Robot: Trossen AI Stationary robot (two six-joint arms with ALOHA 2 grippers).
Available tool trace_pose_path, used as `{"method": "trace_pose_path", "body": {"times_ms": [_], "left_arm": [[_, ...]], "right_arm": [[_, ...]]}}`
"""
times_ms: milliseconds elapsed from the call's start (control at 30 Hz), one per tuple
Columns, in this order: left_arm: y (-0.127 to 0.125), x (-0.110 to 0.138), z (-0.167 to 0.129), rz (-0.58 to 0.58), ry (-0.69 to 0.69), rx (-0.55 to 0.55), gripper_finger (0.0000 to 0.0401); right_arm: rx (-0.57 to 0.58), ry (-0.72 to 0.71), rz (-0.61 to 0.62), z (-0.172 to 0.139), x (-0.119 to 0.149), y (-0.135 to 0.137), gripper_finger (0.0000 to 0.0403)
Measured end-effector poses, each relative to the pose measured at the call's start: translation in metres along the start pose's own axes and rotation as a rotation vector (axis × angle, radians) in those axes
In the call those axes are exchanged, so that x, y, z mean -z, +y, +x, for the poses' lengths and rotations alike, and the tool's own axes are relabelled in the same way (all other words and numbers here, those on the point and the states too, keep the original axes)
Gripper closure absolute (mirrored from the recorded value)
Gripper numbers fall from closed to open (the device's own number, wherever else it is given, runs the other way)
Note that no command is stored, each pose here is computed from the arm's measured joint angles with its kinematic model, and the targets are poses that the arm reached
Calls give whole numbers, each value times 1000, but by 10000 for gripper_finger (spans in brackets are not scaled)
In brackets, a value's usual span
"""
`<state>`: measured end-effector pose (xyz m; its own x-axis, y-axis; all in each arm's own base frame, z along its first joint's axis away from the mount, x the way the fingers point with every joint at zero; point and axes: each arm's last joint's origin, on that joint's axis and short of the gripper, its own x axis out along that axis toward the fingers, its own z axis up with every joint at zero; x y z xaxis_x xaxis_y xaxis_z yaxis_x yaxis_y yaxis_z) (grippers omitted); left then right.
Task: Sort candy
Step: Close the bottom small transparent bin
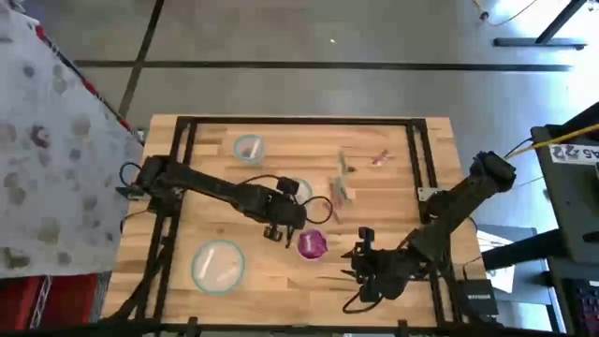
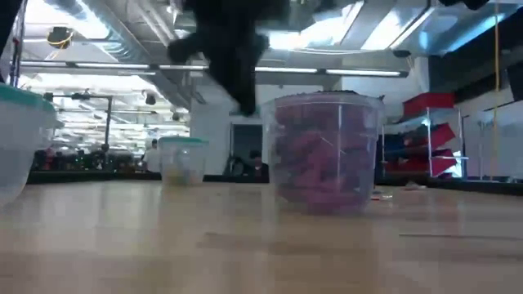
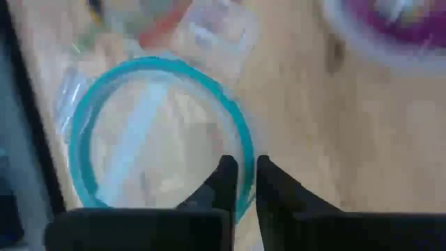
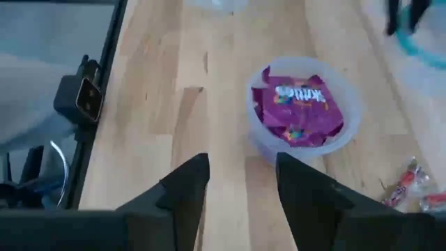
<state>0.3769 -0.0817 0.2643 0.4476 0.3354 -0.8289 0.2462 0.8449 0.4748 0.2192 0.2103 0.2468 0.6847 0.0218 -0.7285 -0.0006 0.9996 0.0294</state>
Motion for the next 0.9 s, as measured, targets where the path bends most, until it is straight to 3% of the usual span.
{"method": "trace_pose_path", "body": {"times_ms": [233,467,667,900], "left_arm": [[-9,-31,-55,-14,-186,18,391],[-33,-53,-87,-27,-410,103,392],[-55,-58,-81,-73,-396,157,393],[-70,-60,-42,-42,-273,275,393]], "right_arm": [[64,81,73,-18,25,6,242],[115,-22,81,-29,35,16,242],[155,-97,77,-32,36,17,242],[172,-127,81,-32,34,17,242]]}}
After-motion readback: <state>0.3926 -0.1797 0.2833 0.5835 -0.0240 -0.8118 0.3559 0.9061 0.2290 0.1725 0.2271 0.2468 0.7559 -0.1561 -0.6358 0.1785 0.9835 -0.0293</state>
